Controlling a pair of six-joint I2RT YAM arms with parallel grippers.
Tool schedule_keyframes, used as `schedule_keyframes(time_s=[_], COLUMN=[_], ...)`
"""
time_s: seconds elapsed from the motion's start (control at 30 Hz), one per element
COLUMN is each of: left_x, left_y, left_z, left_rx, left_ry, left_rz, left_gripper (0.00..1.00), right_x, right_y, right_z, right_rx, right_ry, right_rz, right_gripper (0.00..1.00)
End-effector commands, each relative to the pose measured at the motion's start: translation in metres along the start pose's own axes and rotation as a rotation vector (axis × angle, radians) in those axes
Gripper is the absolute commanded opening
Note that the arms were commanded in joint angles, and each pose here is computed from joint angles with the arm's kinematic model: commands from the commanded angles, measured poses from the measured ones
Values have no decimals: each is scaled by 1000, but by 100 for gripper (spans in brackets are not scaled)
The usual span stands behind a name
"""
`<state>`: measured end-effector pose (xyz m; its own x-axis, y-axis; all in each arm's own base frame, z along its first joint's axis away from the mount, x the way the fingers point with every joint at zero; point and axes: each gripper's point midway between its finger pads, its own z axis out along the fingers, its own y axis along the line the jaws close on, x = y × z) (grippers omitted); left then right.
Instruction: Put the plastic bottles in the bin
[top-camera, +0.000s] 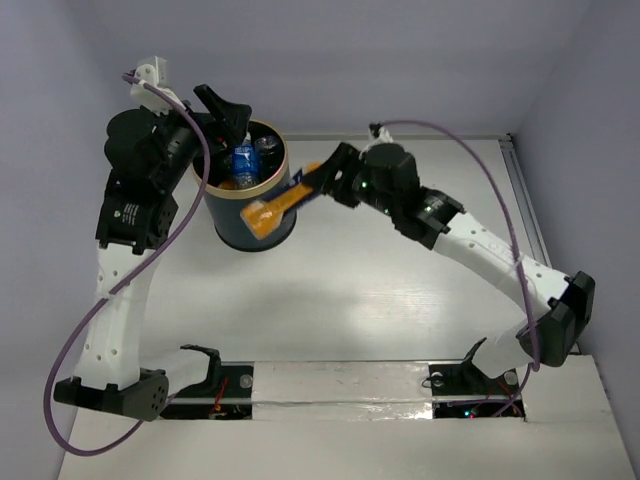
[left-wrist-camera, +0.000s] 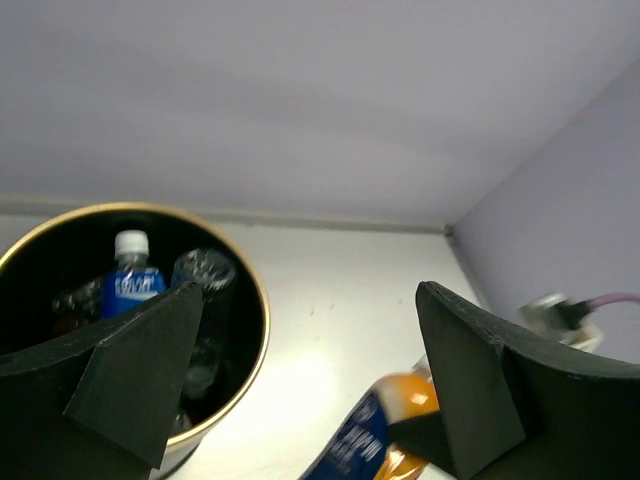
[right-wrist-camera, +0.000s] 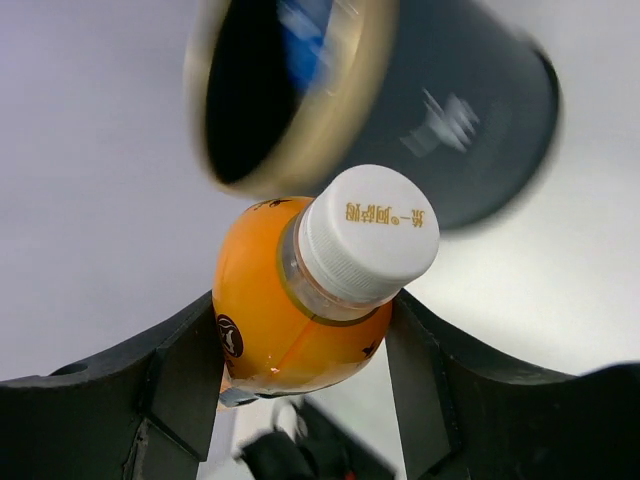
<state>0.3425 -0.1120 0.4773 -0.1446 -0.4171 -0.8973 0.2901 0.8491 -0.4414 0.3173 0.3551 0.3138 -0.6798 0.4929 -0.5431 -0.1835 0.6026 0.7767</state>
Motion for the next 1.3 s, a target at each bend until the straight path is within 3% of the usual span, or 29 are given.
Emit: schedule_keyframes(time_s=[0.0, 0.03, 0.1, 0.13, 0.17, 0.23, 0.27, 0.3, 0.53, 0.6, 0.77, 0.9, 1.03, 1.2, 1.27], left_x=[-46, -50, -56, -62, -65, -73, -76, -78, -70, -67, -60, -59, -60, -67, -70], left_y=[-30, -32, -33, -35, -36, -37, -38, -39, -34, -32, -29, -29, -28, -32, -33], left_z=[-22, -25, -31, -35, -37, -44, -47, -51, -48, -46, -37, -34, -33, -39, -42], left_rx=[85, 85, 82, 84, 83, 77, 75, 76, 64, 59, 56, 59, 51, 55, 54], left_ry=[-133, -143, -165, -182, -191, -220, -229, -239, -219, -213, -191, -187, -188, -202, -206], left_rz=[-7, -7, -5, -4, -2, 3, 3, 5, 18, 22, 16, 7, 4, -1, 2], left_gripper=[86, 86, 86, 86, 86, 87, 87, 87, 88, 88, 88, 88, 88, 90, 99], right_x=[-72, -73, -108, -103, -128, -131, -124, -139, -116, -97, -73, -78, -74, -83, -90], right_y=[53, 48, 81, 71, 96, 98, 87, 109, 94, 88, 129, 149, 173, 199, 196], right_z=[-28, -15, -19, 7, -1, 16, 45, 38, 104, 122, 121, 109, 97, 67, 61], right_rx=[-37, 8, -12, 36, 7, 38, 75, 28, 51, 54, -83, -159, -270, -358, -362], right_ry=[-213, -207, -297, -274, -345, -341, -317, -363, -352, -315, -295, -305, -276, -274, -282], right_rz=[-144, -169, -215, -243, -261, -284, -309, -303, -347, -377, -382, -355, -310, -255, -248], right_gripper=[40, 40, 41, 41, 41, 41, 42, 43, 47, 55, 81, 92, 99, 100, 100])
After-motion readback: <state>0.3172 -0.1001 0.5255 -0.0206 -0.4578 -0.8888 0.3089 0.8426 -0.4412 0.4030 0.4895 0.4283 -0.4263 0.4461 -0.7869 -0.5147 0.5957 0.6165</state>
